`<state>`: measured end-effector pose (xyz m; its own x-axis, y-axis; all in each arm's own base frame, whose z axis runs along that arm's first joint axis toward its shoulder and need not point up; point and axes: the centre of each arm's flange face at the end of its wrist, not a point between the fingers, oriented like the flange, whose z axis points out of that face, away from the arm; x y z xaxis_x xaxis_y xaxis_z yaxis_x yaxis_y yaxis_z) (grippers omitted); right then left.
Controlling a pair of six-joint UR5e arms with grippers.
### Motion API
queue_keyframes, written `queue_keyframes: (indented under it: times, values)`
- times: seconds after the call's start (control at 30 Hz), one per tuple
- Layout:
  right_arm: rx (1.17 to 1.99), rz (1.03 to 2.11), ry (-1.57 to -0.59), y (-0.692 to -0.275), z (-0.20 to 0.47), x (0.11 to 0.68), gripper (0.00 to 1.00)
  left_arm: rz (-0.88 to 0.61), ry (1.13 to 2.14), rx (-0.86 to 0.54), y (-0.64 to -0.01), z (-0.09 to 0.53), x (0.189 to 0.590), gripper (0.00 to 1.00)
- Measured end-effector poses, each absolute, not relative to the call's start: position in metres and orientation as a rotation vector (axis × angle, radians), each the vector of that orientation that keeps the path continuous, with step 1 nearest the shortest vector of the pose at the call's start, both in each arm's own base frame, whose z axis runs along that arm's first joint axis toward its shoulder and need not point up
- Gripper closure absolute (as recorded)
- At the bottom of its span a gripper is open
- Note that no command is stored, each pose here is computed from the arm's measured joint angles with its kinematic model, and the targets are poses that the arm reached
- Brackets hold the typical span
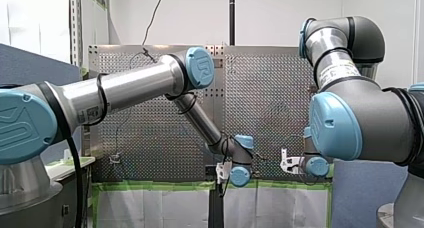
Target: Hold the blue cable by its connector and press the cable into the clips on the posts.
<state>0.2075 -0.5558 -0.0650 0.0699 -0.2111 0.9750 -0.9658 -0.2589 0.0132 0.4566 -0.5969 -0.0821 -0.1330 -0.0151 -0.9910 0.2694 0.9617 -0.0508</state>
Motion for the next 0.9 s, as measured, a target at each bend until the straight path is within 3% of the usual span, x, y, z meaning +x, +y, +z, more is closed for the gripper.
queue_keyframes:
  times: [0.43, 0.9]
  values:
    - [1.589, 1.259, -1.185, -0.555, -0.065, 0.213, 1.00, -0.292, 1.679, 0.166, -0.601, -0.078, 0.462, 0.97]
    - [1.541, 1.257, -1.232, -0.564, -0.064, 0.195, 1.00, -0.280, 1.666, 0.175, -0.606, -0.079, 0.468, 0.97]
